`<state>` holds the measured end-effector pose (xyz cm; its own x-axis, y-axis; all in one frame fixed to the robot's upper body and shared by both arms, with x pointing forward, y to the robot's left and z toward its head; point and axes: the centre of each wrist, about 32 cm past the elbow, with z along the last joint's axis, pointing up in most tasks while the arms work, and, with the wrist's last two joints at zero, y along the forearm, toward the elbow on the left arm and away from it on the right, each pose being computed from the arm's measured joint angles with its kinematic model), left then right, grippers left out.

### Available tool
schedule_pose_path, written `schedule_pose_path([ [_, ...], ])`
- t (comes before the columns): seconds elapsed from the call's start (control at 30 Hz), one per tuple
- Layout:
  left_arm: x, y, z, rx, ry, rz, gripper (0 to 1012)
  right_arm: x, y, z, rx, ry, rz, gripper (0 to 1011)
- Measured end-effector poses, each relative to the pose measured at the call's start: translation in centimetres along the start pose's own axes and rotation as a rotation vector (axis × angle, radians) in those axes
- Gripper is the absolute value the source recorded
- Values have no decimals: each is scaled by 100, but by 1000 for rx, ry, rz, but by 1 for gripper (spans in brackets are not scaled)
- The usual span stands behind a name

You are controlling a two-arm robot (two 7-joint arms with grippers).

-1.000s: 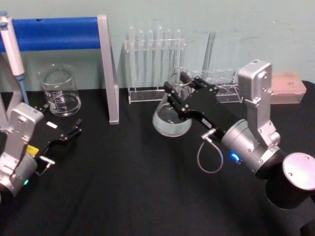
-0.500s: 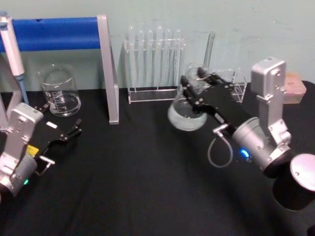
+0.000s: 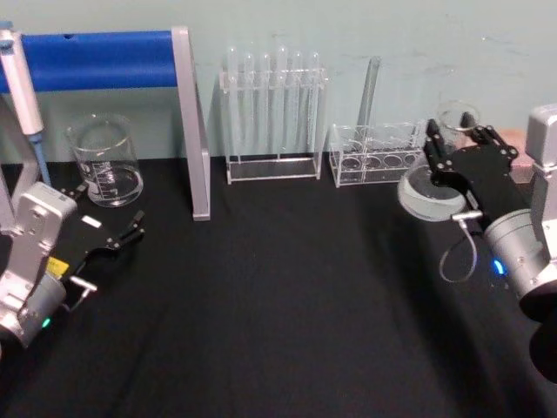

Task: Grasp the erlenmeyer flask with one hand, shake it three times, then place it back.

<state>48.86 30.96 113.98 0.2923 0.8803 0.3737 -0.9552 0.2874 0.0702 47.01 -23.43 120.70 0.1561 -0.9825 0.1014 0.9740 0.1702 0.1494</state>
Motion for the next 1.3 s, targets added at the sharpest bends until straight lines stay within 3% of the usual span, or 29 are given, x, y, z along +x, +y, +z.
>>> schedule_pose_path([
  [0.2,0,0,0,0,0,0,1001,46,-34,-8,-6,-11,-57,456],
  [0.4,0,0,0,0,0,0,1001,16,2,-9,-7,-5,-25,456],
  [0.57,0,0,0,0,0,0,1001,-88,74,-15,-4,2,69,456],
  [0.67,0,0,0,0,0,0,1001,-213,147,-23,1,13,178,456],
  [0.73,0,0,0,0,0,0,1001,-239,160,-25,2,16,201,457],
  [0.8,0,0,0,0,0,0,1001,-352,214,-26,9,28,288,456],
  [1.0,0,0,0,0,0,0,1001,-524,296,-29,18,45,412,456],
  [1.3,0,0,0,0,0,0,1001,-606,325,-31,22,61,463,456],
])
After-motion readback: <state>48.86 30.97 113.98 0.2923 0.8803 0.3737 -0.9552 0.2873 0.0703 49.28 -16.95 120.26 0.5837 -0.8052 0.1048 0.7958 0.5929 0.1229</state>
